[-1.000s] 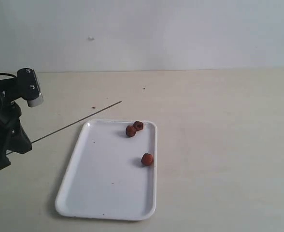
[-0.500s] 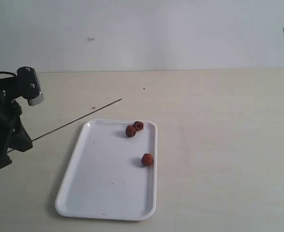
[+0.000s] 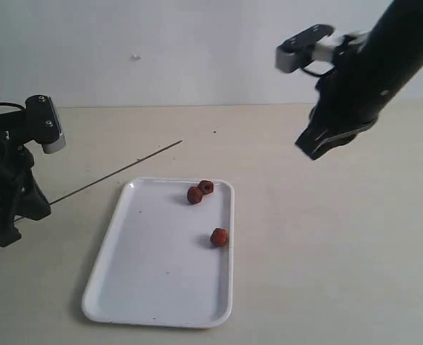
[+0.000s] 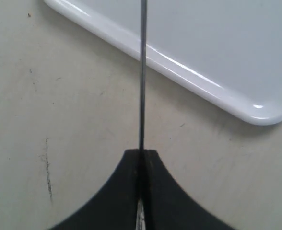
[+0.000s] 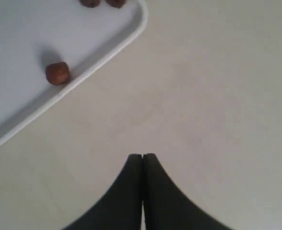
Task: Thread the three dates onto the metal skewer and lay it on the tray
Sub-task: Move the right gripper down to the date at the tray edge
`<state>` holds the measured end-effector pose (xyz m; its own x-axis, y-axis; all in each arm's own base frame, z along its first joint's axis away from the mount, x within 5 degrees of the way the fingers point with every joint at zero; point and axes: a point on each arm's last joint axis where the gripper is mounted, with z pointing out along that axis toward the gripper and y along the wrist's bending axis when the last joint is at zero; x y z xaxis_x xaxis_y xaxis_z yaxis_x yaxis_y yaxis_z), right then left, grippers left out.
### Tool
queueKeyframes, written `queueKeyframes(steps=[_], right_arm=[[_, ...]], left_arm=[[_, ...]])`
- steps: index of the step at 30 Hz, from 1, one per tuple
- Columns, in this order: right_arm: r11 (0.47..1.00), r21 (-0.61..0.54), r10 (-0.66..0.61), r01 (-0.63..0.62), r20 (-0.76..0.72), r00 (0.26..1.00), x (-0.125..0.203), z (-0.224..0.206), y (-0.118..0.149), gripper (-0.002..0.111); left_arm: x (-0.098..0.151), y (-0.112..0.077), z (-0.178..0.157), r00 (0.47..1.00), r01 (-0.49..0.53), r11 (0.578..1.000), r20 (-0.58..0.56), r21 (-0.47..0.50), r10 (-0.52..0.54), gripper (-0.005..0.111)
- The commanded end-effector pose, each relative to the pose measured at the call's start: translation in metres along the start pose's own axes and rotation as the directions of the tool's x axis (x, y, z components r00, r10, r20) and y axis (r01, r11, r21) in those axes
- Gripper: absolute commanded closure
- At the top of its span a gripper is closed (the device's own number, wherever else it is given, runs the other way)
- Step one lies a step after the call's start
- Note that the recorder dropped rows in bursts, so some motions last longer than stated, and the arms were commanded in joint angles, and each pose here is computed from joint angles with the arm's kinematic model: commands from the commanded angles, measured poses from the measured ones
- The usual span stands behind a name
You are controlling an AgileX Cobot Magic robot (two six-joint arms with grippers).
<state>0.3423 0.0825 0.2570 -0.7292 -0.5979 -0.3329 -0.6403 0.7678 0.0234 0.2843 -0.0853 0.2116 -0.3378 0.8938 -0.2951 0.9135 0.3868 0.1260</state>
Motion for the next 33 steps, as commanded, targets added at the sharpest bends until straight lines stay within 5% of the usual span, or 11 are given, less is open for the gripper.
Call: queueKeyframes(steps=[1,11,17,33], right_arm=[[0.995,-0.039,-0.092,0.09,-0.048,0.995,-0.021,0.035,0.02,0.097],[0.954,-0.08,-0.294,0.288,-0.093,0.951,-0.04,0.089,0.06,0.072],[0.951,-0.105,-0.304,0.292,-0.135,0.943,-0.043,0.107,0.074,0.063],[0.94,-0.091,-0.34,0.33,-0.15,0.928,-0.042,0.136,0.078,0.062]], left_arm=[[0.003,0.002,0.0,1.0,0.004,1.0,-0.009,-0.012,-0.004,0.107],[0.013,0.006,0.01,0.999,0.009,1.0,-0.051,-0.001,-0.009,0.107],[0.013,0.006,0.01,0.999,0.009,1.0,-0.051,-0.001,-0.009,0.107],[0.021,0.005,0.014,0.992,-0.051,0.999,-0.114,-0.008,0.049,0.107]])
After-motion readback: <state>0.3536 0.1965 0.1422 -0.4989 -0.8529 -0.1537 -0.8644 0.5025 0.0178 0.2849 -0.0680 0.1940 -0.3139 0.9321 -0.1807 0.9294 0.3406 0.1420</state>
